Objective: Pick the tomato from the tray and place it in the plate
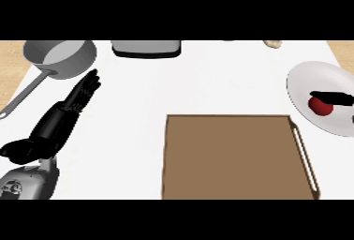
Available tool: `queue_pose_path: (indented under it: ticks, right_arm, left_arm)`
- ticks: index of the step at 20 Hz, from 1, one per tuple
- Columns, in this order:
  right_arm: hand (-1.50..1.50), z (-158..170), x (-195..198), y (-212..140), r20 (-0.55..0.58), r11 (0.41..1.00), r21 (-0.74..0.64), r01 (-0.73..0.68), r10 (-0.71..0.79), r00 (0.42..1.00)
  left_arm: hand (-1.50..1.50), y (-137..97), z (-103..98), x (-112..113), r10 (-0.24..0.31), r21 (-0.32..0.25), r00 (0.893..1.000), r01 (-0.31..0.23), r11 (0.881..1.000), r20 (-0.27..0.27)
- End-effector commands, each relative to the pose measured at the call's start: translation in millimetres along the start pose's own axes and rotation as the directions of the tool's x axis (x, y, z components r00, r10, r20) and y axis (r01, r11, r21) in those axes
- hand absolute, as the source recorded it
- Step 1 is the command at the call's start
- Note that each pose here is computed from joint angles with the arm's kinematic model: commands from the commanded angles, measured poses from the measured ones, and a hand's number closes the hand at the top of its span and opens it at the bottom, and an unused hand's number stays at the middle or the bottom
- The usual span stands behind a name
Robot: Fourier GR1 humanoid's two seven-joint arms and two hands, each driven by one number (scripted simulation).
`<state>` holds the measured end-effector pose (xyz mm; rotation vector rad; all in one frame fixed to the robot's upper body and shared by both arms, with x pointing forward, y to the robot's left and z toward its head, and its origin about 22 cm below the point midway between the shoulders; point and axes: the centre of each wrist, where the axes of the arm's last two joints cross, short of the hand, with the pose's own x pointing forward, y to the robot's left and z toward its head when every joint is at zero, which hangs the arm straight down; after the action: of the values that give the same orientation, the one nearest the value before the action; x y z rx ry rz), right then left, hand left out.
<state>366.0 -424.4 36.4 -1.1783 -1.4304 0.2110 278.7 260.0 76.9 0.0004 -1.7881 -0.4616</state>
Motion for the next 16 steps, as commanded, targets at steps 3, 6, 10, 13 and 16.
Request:
queue_pose_path:
  ticks: [3, 6, 10, 13, 16]
  right_arm:
    - [-1.50, -8.1, -5.4, -19.1, -0.008, 0.924, 0.008, 0.383, -0.382, 0.924]
    - [-1.50, 0.6, -30.7, -33.3, -0.018, 0.864, -0.015, 0.503, -0.503, 0.864]
    - [-1.50, 14.5, -63.3, -60.3, -0.008, 0.826, 0.024, 0.564, -0.564, 0.826]
    - [-1.50, 17.1, -80.5, -91.7, -0.001, 0.812, 0.039, 0.582, -0.583, 0.813]
    - [-1.50, 34.4, -109.9, -117.1, 0.013, 0.810, 0.052, 0.584, -0.585, 0.811]
  left_arm:
    - [0.00, 19.2, 2.7, -4.9, -0.017, 0.019, 1.000, 0.018, 1.000, -0.023]
    - [0.00, -1.4, 5.1, -6.6, 0.004, 0.019, 1.000, -0.004, 1.000, -0.017]
    - [0.00, 6.5, 5.3, -2.1, -0.020, 0.025, 1.000, 0.021, 0.999, -0.021]
    - [0.00, -0.9, 12.0, 0.2, -0.001, 0.015, 1.000, 0.002, 1.000, -0.021]
    - [0.00, 2.0, 0.8, -8.0, -0.019, 0.020, 1.000, 0.020, 1.000, -0.023]
